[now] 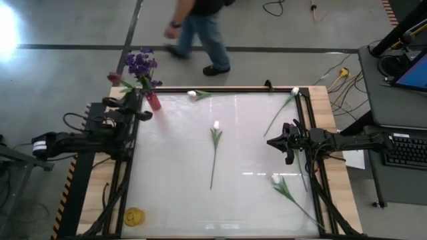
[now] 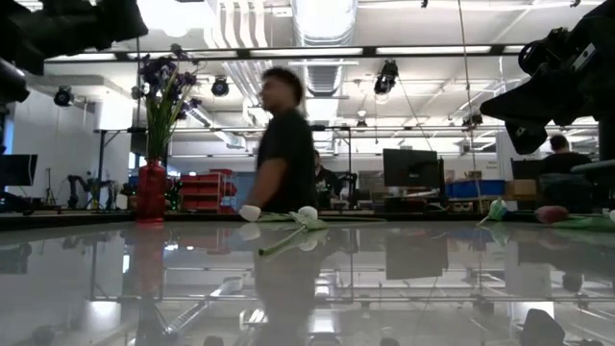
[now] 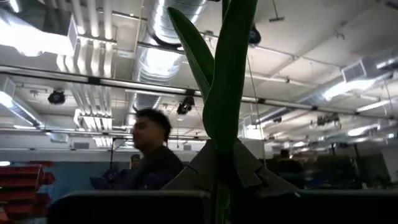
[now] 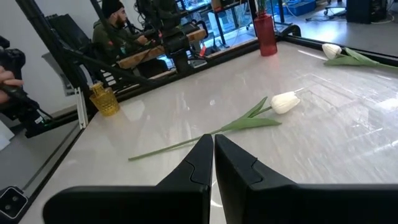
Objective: Sort flowers into vase by color
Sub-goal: Put the bottom red flower into the red vase
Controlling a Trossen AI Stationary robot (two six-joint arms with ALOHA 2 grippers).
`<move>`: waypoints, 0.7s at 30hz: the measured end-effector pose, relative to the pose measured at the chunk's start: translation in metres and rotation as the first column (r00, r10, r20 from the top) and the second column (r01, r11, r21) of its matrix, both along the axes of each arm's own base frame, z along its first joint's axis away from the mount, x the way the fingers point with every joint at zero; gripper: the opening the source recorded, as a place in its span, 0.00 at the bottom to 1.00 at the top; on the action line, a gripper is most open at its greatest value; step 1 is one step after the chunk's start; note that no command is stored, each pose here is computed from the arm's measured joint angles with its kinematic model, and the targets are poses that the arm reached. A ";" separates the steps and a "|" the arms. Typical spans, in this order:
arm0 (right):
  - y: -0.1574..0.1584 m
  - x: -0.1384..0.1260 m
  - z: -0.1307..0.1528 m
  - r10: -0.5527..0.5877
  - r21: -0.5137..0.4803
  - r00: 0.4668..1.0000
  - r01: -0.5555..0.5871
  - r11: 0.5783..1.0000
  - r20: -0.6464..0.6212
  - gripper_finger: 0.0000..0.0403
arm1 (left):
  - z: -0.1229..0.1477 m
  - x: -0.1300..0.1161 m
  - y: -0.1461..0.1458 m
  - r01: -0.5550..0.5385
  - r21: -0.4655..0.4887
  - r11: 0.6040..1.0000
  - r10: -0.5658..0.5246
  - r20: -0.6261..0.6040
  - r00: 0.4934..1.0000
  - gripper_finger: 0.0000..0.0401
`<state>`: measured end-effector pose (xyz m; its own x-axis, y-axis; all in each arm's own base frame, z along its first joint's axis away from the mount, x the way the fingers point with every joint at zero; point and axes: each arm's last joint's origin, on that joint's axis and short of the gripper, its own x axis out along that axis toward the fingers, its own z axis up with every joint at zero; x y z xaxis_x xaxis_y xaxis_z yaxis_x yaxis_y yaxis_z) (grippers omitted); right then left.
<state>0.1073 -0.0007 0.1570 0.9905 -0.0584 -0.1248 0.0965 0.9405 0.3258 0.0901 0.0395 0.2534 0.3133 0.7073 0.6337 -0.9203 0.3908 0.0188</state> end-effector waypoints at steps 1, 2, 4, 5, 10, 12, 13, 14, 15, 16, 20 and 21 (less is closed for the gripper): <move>0.000 0.000 0.000 0.000 0.000 1.000 0.000 1.000 0.000 0.02 | -0.003 0.000 0.000 -0.007 0.001 1.000 0.007 -0.019 1.000 0.00; 0.000 0.000 0.000 0.000 0.000 1.000 0.000 1.000 0.001 0.02 | -0.004 -0.001 0.000 -0.010 0.001 1.000 0.010 -0.029 1.000 0.00; 0.000 0.000 0.000 0.000 0.000 1.000 0.000 1.000 0.000 0.02 | -0.008 -0.002 -0.001 -0.008 0.000 1.000 0.008 -0.031 0.999 0.00; 0.000 0.000 0.000 0.000 0.000 1.000 0.000 1.000 0.001 0.02 | -0.010 -0.003 -0.001 -0.002 -0.005 1.000 0.002 -0.027 1.000 0.00; 0.000 0.000 0.000 0.000 -0.002 1.000 0.000 1.000 0.001 0.02 | -0.016 -0.002 0.000 0.017 -0.025 1.000 -0.017 -0.026 1.000 0.00; 0.000 0.000 0.000 -0.001 -0.002 1.000 0.001 1.000 0.001 0.02 | -0.016 -0.002 0.000 0.013 -0.023 1.000 -0.013 -0.027 1.000 0.00; 0.000 0.000 0.000 -0.005 -0.003 1.000 0.005 1.000 0.000 0.02 | -0.014 -0.002 0.001 0.005 -0.021 1.000 -0.006 -0.021 1.000 0.00; 0.000 0.000 0.000 -0.008 -0.004 1.000 0.008 1.000 0.001 0.02 | -0.013 -0.003 0.002 -0.005 -0.019 1.000 0.004 -0.012 1.000 0.00; 0.000 0.000 0.000 -0.008 -0.004 1.000 0.008 1.000 0.001 0.02 | -0.011 -0.004 0.003 -0.016 -0.019 1.000 0.016 -0.005 1.000 0.00; 0.000 0.000 0.000 -0.008 -0.003 1.000 0.008 1.000 0.001 0.02 | -0.010 -0.004 0.004 -0.026 -0.019 0.999 0.026 0.004 1.000 0.00; 0.000 0.000 0.001 -0.008 -0.003 1.000 0.008 1.000 0.008 0.02 | -0.004 0.000 0.012 0.007 0.026 1.000 -0.007 0.007 1.000 0.00; 0.000 0.000 0.001 -0.008 -0.003 1.000 0.008 1.000 0.009 0.02 | -0.003 0.002 0.016 0.014 0.030 0.999 -0.014 -0.004 1.000 0.00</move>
